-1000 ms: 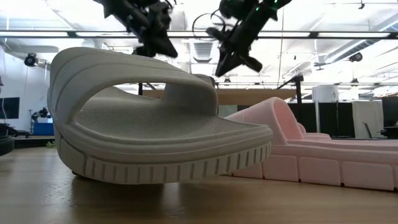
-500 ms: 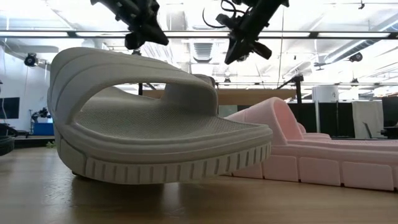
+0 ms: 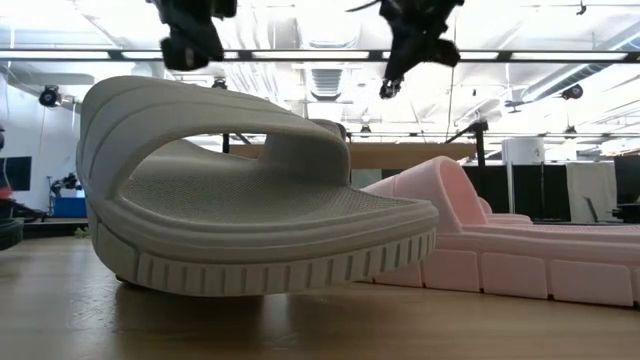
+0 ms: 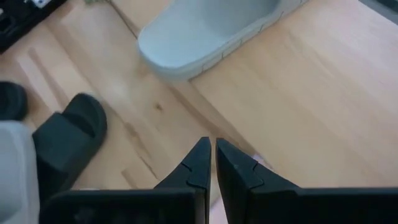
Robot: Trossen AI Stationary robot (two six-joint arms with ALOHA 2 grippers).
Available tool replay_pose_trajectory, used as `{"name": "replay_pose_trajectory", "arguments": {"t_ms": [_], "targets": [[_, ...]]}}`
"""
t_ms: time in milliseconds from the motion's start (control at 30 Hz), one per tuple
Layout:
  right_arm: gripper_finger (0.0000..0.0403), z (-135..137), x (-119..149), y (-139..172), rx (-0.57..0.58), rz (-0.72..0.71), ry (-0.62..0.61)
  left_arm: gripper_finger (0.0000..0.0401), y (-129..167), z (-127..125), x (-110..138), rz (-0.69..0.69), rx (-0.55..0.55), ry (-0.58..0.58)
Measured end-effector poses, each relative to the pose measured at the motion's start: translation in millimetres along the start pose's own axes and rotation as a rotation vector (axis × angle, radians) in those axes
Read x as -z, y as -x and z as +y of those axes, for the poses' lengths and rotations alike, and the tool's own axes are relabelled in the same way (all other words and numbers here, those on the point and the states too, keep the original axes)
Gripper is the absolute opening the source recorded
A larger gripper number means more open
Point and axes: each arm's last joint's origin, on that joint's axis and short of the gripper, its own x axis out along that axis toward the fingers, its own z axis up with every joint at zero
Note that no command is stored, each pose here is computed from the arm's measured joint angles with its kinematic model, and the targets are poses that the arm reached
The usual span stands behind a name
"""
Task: Pick and place slides into the shelf
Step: Put the gray slide on the shelf
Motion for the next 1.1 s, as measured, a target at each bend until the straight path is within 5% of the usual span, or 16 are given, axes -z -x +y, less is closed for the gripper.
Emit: {"name": "replay_pose_trajectory", "arguments": {"t_ms": [267,500,800,1100], "targets": [[0.0023,8,34,30,0.007,-0.009,0.070,0.0018,-21,-50,26,0.057,0.034,0.082],[0.0090,9,82,65,-0.053,-0.040,0.046,0.0087,-55,-76,40,0.071,0.074,0.209],[0.0185,2,144,78,-0.147,0.006,-0.072,0.0150,-116,-110,49,0.189,0.234,0.171],[0.0208,6,175,71,-0.152,0.061,-0.130,0.0150,-158,-120,50,0.195,0.310,0.159]]}}
